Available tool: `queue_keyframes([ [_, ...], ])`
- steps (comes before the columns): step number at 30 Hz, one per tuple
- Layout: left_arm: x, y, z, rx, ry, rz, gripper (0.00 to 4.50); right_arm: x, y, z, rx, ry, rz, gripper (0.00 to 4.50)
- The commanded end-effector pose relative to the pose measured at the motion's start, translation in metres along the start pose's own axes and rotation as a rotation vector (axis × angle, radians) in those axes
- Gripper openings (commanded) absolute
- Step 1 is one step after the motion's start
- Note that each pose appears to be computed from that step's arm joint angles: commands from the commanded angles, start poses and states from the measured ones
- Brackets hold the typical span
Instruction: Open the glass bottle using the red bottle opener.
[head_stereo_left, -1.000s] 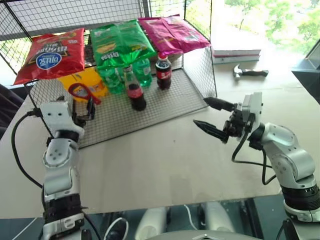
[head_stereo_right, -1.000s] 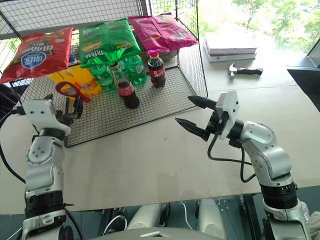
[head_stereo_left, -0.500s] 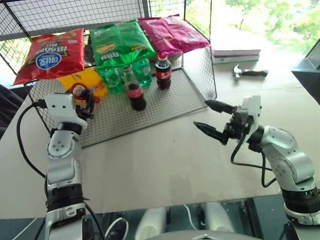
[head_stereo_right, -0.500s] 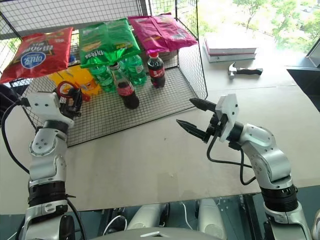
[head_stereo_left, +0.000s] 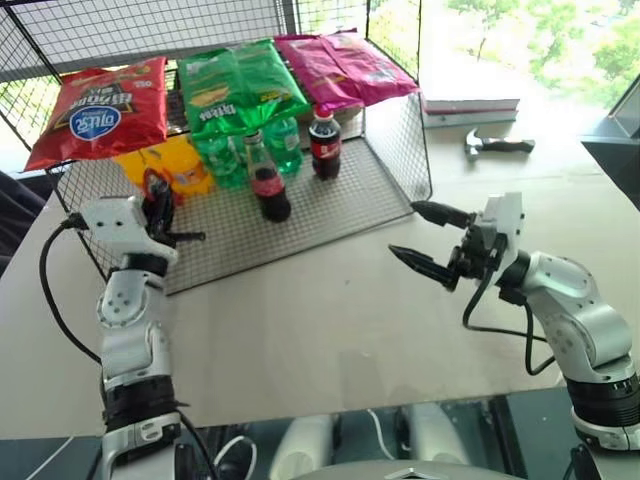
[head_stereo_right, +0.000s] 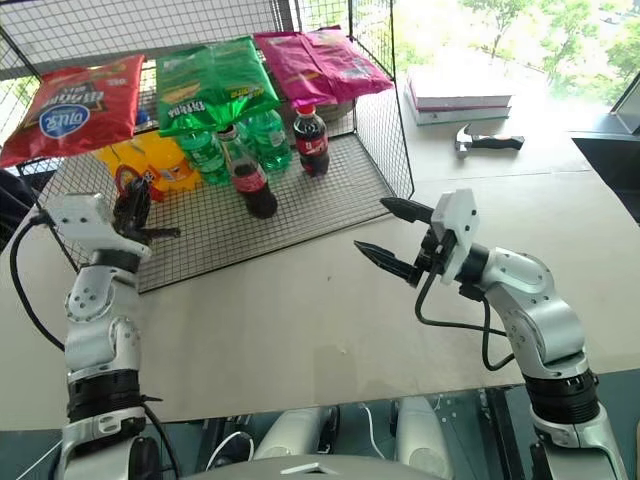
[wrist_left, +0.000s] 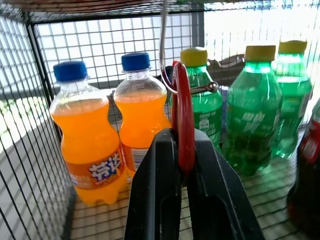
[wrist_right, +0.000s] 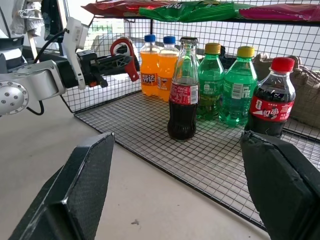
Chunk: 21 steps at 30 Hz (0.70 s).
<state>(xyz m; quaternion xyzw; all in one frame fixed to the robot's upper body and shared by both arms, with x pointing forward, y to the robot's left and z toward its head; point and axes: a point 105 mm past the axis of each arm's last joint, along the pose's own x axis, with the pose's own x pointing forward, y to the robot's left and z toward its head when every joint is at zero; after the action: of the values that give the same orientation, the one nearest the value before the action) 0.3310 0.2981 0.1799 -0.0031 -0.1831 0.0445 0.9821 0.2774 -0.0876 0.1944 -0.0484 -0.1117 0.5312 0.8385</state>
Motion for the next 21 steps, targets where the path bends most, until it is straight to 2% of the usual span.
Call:
queue_keyframes([
  [1,-0.003,-0.002,0.020,-0.158,-0.074,-0.023,0.05,0.002,0.002,0.011,-0.043,-0.030,0.019,4.07],
  [4,-0.007,-0.013,0.021,-0.301,-0.075,-0.083,0.05,0.002,0.001,0.010,-0.044,-0.027,0.021,4.07],
  [11,-0.006,-0.024,0.028,-0.469,-0.092,-0.165,0.05,0.003,0.001,0.010,-0.047,-0.024,0.016,4.07],
  [21,-0.004,-0.039,0.029,-0.580,-0.085,-0.258,0.05,0.005,-0.001,0.010,-0.054,-0.023,-0.014,4.07],
])
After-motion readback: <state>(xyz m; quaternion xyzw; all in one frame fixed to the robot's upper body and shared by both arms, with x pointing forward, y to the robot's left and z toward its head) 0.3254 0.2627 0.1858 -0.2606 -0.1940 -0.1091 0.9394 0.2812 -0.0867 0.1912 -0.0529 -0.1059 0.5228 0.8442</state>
